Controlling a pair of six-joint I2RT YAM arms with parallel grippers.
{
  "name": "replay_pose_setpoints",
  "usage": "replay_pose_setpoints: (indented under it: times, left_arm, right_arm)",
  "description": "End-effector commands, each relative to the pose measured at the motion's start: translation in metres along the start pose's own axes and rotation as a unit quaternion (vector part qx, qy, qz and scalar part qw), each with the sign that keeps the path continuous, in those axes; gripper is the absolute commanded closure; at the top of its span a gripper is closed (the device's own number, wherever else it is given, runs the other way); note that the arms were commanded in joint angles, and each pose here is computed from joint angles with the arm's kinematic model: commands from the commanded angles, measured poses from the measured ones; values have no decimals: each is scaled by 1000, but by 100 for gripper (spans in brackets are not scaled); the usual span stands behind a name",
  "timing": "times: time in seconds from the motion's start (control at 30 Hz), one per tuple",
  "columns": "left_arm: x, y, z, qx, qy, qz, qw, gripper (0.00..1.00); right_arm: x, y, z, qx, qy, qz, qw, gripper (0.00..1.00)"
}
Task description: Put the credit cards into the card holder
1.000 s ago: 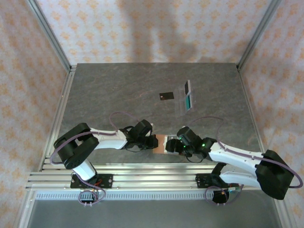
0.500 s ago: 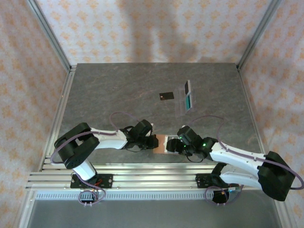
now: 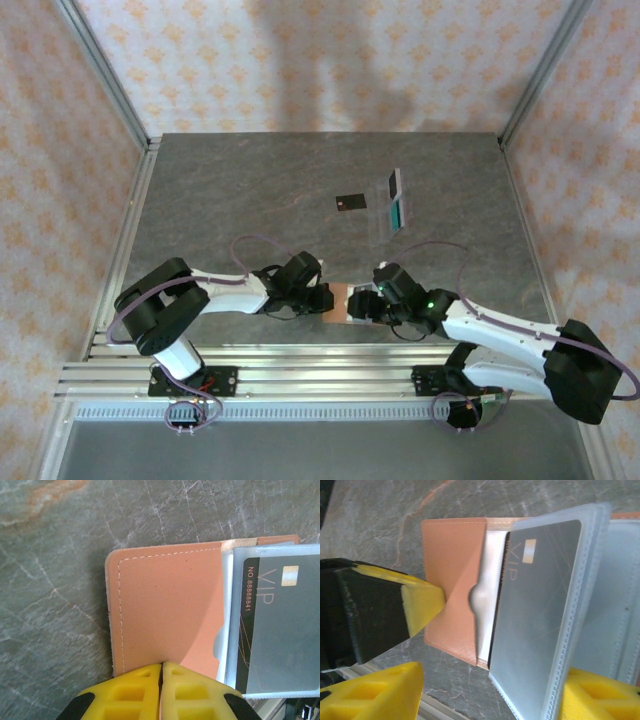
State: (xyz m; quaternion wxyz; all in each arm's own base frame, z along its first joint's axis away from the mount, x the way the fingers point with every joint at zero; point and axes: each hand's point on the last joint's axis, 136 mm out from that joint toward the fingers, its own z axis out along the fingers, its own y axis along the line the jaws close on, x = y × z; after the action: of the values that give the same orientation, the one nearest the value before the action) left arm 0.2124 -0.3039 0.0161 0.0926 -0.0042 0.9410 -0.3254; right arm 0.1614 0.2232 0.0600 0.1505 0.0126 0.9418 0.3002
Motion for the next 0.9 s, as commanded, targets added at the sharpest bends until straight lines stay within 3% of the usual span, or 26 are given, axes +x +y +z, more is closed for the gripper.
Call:
replay_pose_setpoints:
  times: [0.0, 0.4, 0.87]
  left_arm:
    - [32, 53, 8, -90, 51, -25, 994, 90]
    - [28, 45, 6, -70, 39, -37, 996, 90]
    - [9, 37, -15, -21, -16, -88, 996, 80]
  right_arm:
    - [-10, 24, -5, -44, -11, -25, 999, 36]
    - [-11, 47, 0, -99, -3, -39, 994, 37]
    - [-13, 34, 6, -68, -9, -38, 997, 44]
